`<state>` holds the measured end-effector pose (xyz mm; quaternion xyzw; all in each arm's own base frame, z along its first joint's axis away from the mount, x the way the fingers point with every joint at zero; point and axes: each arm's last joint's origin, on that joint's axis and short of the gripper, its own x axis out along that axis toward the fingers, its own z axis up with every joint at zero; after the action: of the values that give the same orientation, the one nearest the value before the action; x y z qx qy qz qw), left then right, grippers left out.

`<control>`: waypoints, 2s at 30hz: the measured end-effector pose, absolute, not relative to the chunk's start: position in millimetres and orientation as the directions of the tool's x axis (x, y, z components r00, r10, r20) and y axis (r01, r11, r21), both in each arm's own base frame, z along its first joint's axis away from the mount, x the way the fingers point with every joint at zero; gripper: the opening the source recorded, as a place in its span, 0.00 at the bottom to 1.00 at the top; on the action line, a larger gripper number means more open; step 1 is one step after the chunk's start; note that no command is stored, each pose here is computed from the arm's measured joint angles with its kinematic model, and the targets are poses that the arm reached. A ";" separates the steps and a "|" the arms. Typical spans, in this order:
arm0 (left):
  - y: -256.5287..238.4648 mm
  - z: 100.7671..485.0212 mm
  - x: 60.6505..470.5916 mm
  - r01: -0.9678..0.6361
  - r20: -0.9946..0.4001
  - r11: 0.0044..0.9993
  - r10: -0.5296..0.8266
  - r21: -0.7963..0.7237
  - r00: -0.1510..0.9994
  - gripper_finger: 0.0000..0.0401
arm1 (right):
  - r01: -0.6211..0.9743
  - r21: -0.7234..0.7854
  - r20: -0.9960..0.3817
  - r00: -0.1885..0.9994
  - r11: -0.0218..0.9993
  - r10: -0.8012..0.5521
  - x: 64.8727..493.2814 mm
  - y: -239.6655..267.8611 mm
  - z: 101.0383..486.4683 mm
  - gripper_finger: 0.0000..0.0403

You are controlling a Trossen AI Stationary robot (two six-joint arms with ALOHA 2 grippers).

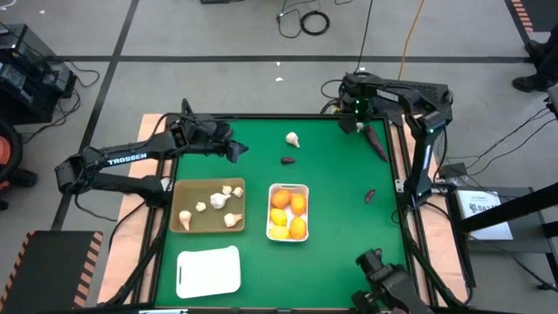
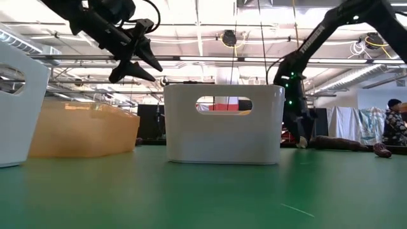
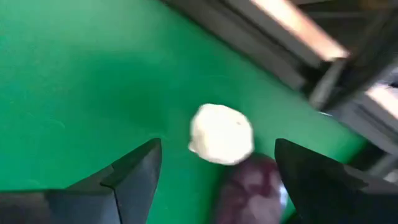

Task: Sort produce into baskets
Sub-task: Put the white garlic into the orange bin

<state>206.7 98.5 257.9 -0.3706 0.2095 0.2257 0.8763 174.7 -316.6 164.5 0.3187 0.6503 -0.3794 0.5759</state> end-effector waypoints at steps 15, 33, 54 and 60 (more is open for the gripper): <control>96.7 257.6 207.3 -0.548 -0.538 0.627 0.234 -0.553 0.810 0.44 | 0.850 -0.061 -0.994 -0.099 0.523 0.044 175.8 -320.8 145.8 0.45; 96.7 256.9 206.9 -0.540 -0.544 0.665 0.232 -0.516 0.806 0.44 | 0.824 0.014 -0.999 0.031 0.567 -0.020 230.7 -271.8 190.2 0.22; 108.7 235.3 178.7 -0.749 -0.772 0.631 0.369 -0.201 0.518 0.44 | 0.207 0.188 -0.534 0.842 0.960 -0.077 432.8 -66.9 229.2 0.22; 118.6 232.1 167.5 -0.770 -0.803 0.625 0.392 -0.126 0.449 0.44 | 0.050 0.165 -0.313 0.950 0.985 0.004 459.6 -49.6 220.4 0.22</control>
<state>167.5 118.6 232.1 -0.2454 0.3849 0.3566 0.8151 459.6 -49.6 220.4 0.0857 0.1583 -0.0118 0.9836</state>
